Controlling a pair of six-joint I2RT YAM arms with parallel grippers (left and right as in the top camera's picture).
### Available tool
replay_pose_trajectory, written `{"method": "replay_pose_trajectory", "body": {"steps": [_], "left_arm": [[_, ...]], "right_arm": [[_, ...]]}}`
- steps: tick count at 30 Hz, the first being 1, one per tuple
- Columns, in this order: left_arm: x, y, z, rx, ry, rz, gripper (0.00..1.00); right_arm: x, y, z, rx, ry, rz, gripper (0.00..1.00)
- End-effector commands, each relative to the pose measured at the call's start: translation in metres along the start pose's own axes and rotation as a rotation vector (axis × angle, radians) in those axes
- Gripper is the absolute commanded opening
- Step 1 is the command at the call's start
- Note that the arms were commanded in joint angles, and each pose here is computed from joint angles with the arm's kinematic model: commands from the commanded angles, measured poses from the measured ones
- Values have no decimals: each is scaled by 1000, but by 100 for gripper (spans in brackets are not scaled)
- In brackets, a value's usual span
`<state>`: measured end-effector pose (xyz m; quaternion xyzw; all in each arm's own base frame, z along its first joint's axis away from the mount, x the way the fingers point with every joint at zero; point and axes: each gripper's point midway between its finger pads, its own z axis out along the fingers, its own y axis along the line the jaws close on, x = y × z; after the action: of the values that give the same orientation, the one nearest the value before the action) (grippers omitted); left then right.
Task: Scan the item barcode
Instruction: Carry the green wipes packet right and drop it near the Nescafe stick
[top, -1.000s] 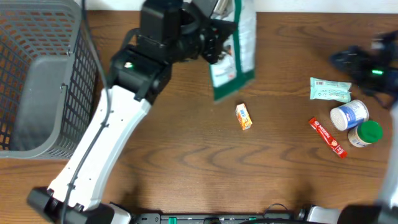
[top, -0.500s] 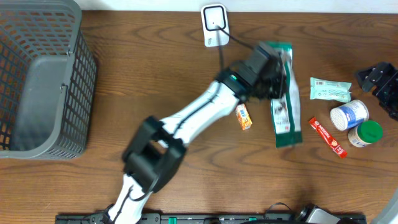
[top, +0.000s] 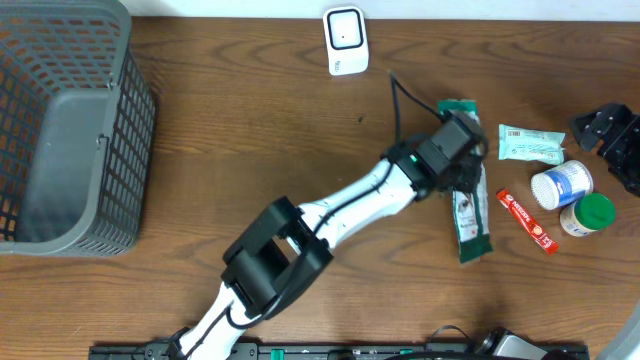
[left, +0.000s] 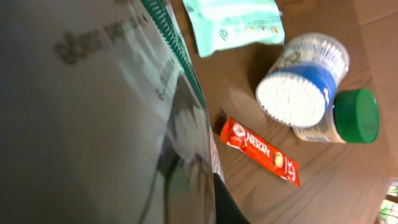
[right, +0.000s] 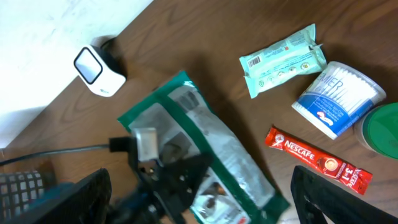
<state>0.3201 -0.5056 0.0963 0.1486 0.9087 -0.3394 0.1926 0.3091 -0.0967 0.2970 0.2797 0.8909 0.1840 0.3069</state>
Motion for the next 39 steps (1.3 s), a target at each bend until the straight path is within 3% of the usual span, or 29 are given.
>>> {"method": "replay_pose_trajectory", "body": {"steps": [1, 2, 3, 6, 9, 13, 16, 20, 26, 28, 29, 30, 32, 33, 34, 39], "left_arm": [[10, 5, 19, -45, -17, 9, 11], [11, 2, 21, -38, -20, 13, 15], [10, -1, 23, -26, -28, 18, 25], [5, -14, 24, 20, -55, 34, 65], [-7, -29, 17, 79, -96, 163, 78], [-23, -32, -2, 64, -132, 297, 79], [-42, -17, -25, -64, -192, 359, 79], [-68, -4, -63, -225, -282, 407, 79], [-93, -7, -124, -284, -346, 446, 77], [-101, 2, -149, -318, -355, 427, 65], [-103, 7, -159, -332, -355, 414, 47], [-106, 14, -170, -348, -351, 403, 34], [-111, 31, -195, -388, -342, 373, 22], [-113, 41, -209, -410, -337, 356, 19], [-114, 51, -221, -430, -333, 339, 13], [-115, 110, -287, -554, -300, 223, 13]], "right_arm": [[1, -2, 0, 5, 1, -12, 88], [1, -2, 0, 5, 2, -12, 89], [1, -2, 0, 6, 4, -11, 89], [2, -2, 0, 6, 6, -10, 89], [2, -2, 0, 6, 6, -10, 89], [3, -2, 0, 7, 12, -9, 94], [3, -2, 0, 7, 12, -20, 99], [4, -2, 0, 7, 14, -25, 99], [7, 2, 1, -1, 27, -34, 99], [12, 9, 4, -14, 47, -49, 92], [15, 13, 6, -20, 58, -59, 81], [19, 18, 7, -26, 72, -72, 66], [28, 30, 12, -45, 104, -103, 10], [35, 37, 15, -57, 125, -123, 1], [41, 42, 19, -65, 145, -141, 1], [79, 47, 50, 5, 252, -249, 1]]}}
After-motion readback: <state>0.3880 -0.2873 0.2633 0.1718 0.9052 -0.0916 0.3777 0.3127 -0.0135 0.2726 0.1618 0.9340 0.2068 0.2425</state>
